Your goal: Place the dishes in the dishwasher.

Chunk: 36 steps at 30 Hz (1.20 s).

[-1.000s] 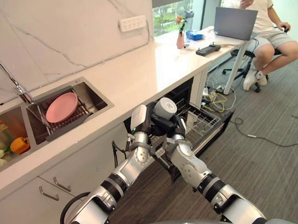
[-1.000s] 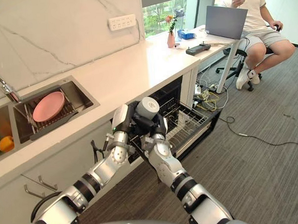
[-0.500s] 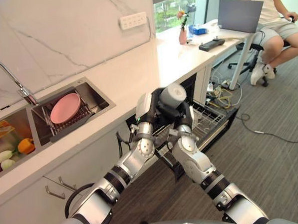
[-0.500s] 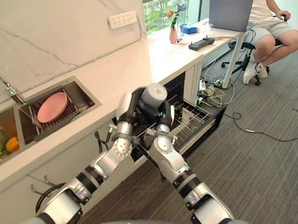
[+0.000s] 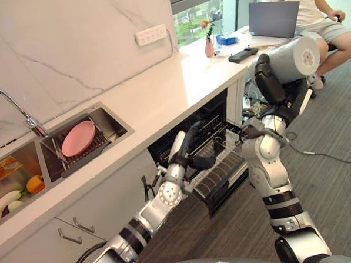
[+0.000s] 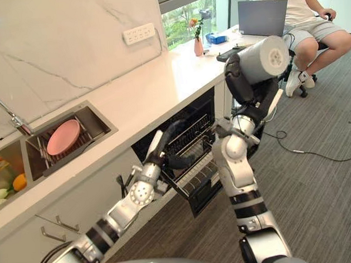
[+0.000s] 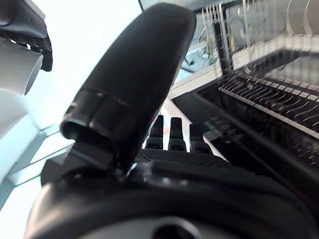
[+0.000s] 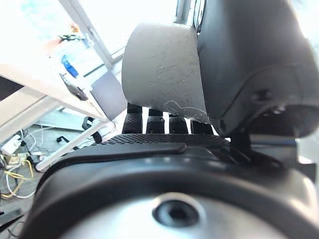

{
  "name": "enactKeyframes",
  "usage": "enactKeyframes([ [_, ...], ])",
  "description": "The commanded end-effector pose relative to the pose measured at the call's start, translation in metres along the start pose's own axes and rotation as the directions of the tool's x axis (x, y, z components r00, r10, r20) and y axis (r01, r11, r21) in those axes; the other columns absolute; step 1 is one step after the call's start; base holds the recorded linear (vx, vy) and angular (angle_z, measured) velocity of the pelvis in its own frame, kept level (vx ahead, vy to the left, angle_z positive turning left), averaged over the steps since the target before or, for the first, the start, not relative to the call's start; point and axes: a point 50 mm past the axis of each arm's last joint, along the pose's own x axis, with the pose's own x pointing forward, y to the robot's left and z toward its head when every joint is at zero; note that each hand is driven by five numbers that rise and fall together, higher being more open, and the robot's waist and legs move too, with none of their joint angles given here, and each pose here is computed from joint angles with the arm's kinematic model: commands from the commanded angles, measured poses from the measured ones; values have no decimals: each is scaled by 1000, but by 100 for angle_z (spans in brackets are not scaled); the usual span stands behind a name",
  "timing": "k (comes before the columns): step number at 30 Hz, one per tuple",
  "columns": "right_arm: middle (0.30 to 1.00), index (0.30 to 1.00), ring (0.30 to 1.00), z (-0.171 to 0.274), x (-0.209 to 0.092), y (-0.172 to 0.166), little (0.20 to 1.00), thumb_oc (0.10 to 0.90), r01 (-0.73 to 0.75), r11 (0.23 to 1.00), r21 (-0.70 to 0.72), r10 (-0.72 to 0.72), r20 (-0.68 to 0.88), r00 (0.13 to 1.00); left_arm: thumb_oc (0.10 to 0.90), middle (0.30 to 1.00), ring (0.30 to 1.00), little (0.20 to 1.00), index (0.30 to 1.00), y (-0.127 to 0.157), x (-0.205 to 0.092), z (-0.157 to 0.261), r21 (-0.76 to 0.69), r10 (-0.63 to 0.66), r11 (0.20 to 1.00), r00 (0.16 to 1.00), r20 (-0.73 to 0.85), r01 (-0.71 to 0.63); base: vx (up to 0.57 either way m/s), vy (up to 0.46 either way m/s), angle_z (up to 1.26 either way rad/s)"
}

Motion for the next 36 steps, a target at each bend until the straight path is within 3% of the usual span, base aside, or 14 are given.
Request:
enactKeyframes([
  [1,300,300,300,-18,1,21,300,400,-257,965,50,262,-153,953,800,900,900,900,900,39,-8,13,-65,14,998,995,95,-8,-71,-50,0],
  [2,300,300,300,-34,4,-3,300,400,-306,949,-74,280,-240,929,800,900,900,900,900,51,-33,-20,-89,23,996,999,-42,-27,-35,-16,7],
  [8,300,300,300,-46,18,-37,300,400,-361,901,-239,269,-346,899,800,900,900,900,900,64,-95,-80,-175,8,982,943,-334,-71,-25,-16,22],
  [12,300,300,300,-46,29,-47,300,400,-385,860,-336,259,-362,895,800,900,900,900,900,70,-125,-109,-184,41,972,879,-476,-145,-18,17,24],
  [19,300,300,300,-48,45,-70,300,400,-332,812,-480,151,-376,914,800,900,900,900,900,61,-148,-141,-158,34,973,780,-624,-169,-20,28,49],
  [24,300,300,300,-61,58,-117,300,400,-207,781,-589,-110,-456,883,800,900,900,900,900,56,-192,-188,-24,47,992,551,-833,-121,5,34,50],
  [26,300,300,300,-61,60,-136,300,400,-133,777,-615,-217,-461,860,800,900,900,900,900,59,-212,-203,41,89,992,431,-898,-120,4,63,40],
  [27,300,300,300,-59,60,-151,300,400,-73,761,-645,-304,-454,838,800,900,900,900,900,62,-233,-212,91,125,989,322,-939,-116,15,61,28],
  [28,300,300,300,-58,62,-151,300,400,-72,761,-644,-302,-451,840,800,900,900,900,900,62,-231,-212,92,126,989,326,-937,-117,-13,77,34],
  [29,300,300,300,-55,62,-163,300,400,-39,738,-674,-362,-443,820,800,900,900,900,900,64,-242,-216,121,146,987,266,-953,-106,-27,48,36],
  [30,507,507,507,-54,61,-169,507,538,-26,730,-683,-388,-446,807,800,900,900,900,900,66,-245,-217,125,148,987,249,-957,-104,-28,48,36],
  [31,848,848,848,-54,61,-169,848,765,-26,730,-683,-388,-445,807,800,900,900,900,900,65,-245,-217,125,148,987,250,-957,-104,-6,34,28],
  [32,900,900,900,-53,61,-172,900,800,-18,730,-683,-401,-450,798,800,900,900,900,900,64,-247,-218,123,143,988,242,-960,-99,-4,34,34],
  [36,900,900,900,-50,58,-188,900,800,-74,673,-736,-429,-469,772,800,900,900,900,900,64,-238,-217,100,124,990,267,-956,-101,-19,31,21],
])
